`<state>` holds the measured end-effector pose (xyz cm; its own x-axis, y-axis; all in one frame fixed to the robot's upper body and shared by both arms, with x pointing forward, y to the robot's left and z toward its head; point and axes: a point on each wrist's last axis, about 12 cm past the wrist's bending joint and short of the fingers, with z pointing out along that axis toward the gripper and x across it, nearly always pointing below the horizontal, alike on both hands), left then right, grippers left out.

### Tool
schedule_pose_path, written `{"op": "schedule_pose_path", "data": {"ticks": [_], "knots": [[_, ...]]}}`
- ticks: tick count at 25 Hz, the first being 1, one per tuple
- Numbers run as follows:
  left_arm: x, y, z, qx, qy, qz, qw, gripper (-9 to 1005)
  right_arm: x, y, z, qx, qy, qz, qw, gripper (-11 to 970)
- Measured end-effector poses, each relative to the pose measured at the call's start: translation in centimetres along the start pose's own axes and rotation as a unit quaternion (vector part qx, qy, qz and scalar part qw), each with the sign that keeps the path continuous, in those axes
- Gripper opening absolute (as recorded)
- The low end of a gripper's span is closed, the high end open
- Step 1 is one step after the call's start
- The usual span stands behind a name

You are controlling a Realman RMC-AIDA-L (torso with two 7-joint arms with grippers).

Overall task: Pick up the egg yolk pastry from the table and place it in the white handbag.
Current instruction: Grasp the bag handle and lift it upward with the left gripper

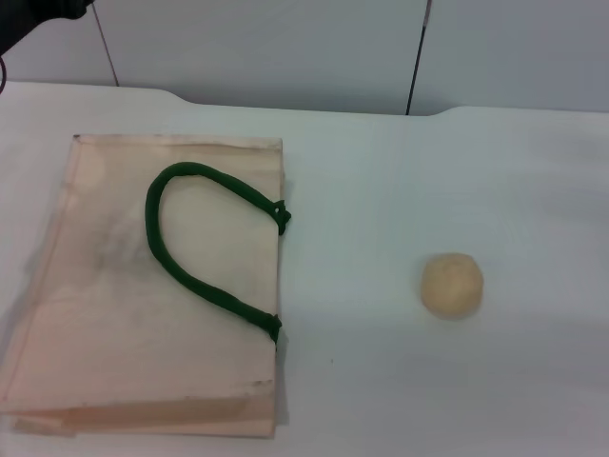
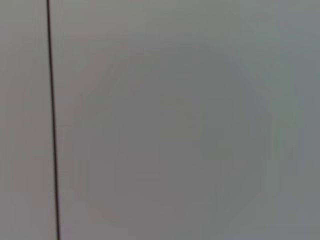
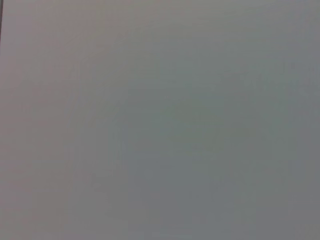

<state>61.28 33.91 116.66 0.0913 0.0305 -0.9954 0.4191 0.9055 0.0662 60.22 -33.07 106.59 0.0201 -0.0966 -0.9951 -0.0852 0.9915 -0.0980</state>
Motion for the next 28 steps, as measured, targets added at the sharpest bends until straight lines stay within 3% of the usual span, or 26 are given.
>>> {"op": "schedule_pose_path", "data": {"ticks": [7, 12, 20, 28], "knots": [[-2.9, -0.2, -0.5, 0.031, 0.045, -0.021, 0.998, 707, 0.0, 0.0, 0.0, 0.000, 0.000, 0.001, 1.000, 672], [-4.6, -0.6, -0.6, 0.052, 0.117, -0.029, 0.991, 704, 0.0, 0.0, 0.0, 0.000, 0.000, 0.001, 1.000, 672], [-7.6, -0.9, -0.5, 0.040, 0.256, -0.032, 0.965, 698, 0.1, 0.0, -0.1, 0.000, 0.001, 0.001, 1.000, 673], [-7.7, -1.8, 0.5, 0.045, 0.336, -0.058, 0.939, 693, 0.0, 0.1, 0.0, -0.002, 0.000, 0.002, 1.000, 672]]}}
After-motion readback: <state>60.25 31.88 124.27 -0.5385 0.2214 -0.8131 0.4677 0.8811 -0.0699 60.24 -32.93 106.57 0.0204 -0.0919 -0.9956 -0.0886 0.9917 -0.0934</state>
